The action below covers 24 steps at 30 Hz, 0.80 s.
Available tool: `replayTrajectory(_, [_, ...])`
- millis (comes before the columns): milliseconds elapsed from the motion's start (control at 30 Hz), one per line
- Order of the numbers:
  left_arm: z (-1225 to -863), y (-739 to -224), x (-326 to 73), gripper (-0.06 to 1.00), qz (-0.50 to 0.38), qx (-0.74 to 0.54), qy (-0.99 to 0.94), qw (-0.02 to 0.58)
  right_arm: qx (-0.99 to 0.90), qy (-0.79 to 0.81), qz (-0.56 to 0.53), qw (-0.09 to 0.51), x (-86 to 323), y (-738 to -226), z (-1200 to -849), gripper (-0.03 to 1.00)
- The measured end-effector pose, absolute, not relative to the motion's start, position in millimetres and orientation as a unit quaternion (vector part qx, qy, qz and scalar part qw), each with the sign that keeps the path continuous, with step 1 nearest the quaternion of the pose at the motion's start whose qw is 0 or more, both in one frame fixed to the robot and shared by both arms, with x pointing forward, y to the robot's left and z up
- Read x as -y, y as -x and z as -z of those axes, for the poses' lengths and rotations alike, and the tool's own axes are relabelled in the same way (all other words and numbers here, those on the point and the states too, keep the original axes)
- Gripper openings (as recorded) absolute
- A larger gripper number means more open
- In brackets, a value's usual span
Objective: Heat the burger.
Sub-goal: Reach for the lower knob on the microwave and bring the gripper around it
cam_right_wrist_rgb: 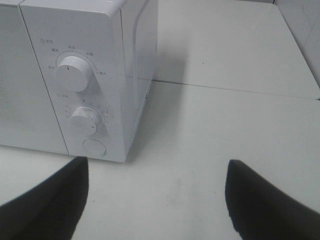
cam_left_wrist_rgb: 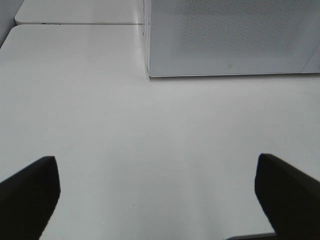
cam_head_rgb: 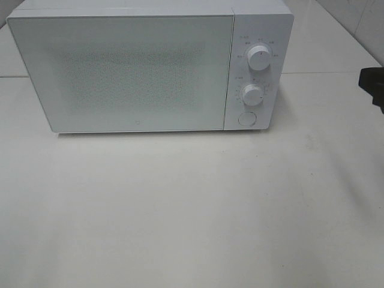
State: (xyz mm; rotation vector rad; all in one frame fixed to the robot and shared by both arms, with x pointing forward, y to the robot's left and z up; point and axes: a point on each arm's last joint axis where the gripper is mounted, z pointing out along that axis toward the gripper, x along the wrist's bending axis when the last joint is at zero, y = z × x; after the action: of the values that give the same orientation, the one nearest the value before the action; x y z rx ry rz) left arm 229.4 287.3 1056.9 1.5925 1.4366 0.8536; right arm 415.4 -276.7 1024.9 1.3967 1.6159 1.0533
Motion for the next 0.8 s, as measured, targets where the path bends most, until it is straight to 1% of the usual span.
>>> replayTrajectory(167, [-1056.9, -229.4, -287.3, 0.98, -0.338, -0.569, -0.631, 0.405, -0.618, -0.534, -0.428, 0.386, 276.4, -416.1, -1009.3, 0.74])
replayTrajectory(233, [-1056.9, -229.4, -287.3, 0.98, -0.338, -0.569, -0.631, 0.405, -0.6, -0.535, -0.445, 0.395, 277.3, -414.8, -995.4, 0.74])
replayTrajectory(433, [-1056.9, -229.4, -287.3, 0.98, -0.338, -0.569, -0.631, 0.405, -0.542, -0.549, -0.477, 0.421, 282.8, -415.7, -981.2, 0.74])
replayTrajectory(633, [-1056.9, -229.4, -287.3, 0.98, -0.338, -0.569, -0.631, 0.405, -0.529, -0.555, -0.477, 0.429, 284.8, -419.3, -972.8, 0.74])
replayTrajectory(800, [-1056.9, -229.4, -287.3, 0.98, -0.338, -0.569, -0.631, 0.405, -0.529, -0.576, -0.46, 0.421, 286.3, -425.5, -960.8, 0.74])
